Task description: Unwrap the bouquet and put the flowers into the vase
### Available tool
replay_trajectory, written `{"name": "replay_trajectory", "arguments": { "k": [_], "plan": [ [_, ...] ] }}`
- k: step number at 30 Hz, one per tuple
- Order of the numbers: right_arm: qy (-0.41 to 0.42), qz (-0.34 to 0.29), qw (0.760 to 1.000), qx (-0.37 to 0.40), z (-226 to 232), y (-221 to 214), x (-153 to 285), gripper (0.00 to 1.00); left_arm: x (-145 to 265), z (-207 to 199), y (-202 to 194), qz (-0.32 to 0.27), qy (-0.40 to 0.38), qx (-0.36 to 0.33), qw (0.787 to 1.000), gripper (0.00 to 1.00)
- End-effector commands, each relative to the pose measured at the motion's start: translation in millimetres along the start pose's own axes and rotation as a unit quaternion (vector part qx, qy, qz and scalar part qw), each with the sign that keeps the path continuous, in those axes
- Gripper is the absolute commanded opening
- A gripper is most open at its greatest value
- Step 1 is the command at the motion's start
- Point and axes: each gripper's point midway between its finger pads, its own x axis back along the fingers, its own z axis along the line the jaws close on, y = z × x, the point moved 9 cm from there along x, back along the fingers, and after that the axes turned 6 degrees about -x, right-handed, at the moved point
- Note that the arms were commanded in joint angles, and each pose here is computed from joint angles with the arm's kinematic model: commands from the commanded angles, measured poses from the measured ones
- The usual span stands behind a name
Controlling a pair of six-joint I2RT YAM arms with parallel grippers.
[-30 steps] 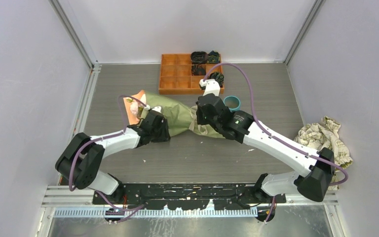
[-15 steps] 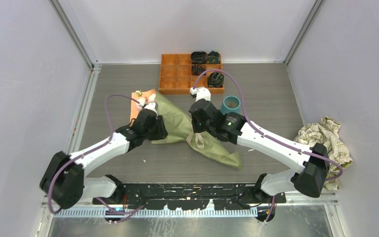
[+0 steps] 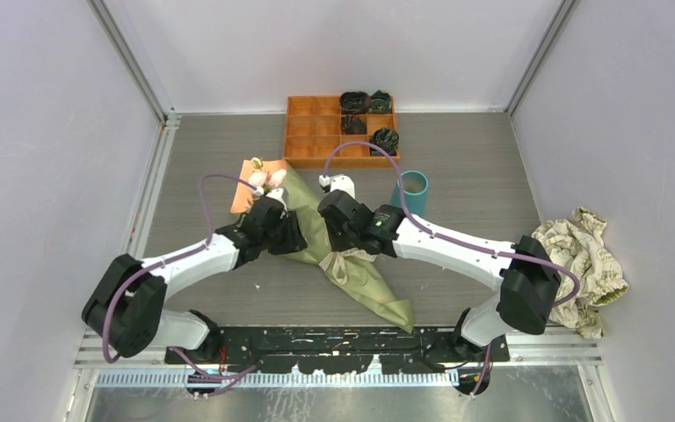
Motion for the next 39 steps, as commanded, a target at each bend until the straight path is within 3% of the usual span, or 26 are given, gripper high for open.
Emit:
{"name": "replay_trajectory", "arguments": {
  "k": [1, 6, 9, 12, 18, 29, 33, 39],
  "plan": [
    [-0.013, -0.024, 1.0, -0.01, -1, 4, -5, 0.25, -11, -11, 7, -0.017, -0.041, 0.009, 0.999, 0.41],
    [-0.029, -0.041, 0.999, -0.005, -4, 10, 0, 0.26, -21, -7, 5, -0.013, -0.024, 0.005, 1.0, 0.41],
    [-0.034, -0.059, 0.998, 0.0, -4, 18, 7, 0.37, -27, -5, 2, -0.004, -0.015, 0.003, 1.0, 0.41],
    [-0.041, -0.069, 0.997, 0.007, -4, 23, 10, 0.38, -32, -3, -1, 0.006, -0.009, 0.004, 1.0, 0.41],
    [-0.058, -0.083, 0.995, 0.013, -5, 29, 8, 0.23, -37, -3, -1, 0.004, -0.009, 0.004, 1.0, 0.4],
    [-0.058, -0.113, 0.992, 0.014, -1, 45, 17, 0.21, -44, 0, -6, 0.012, -0.002, 0.003, 1.0, 0.4],
    [-0.062, -0.119, 0.991, 0.02, 0, 50, 20, 0.02, -46, 1, -7, 0.015, -0.001, 0.002, 1.0, 0.4],
    [-0.06, -0.137, 0.988, 0.026, 3, 64, 34, 0.01, -49, 3, -10, 0.02, 0.004, 0.001, 1.0, 0.4]
  ]
}}
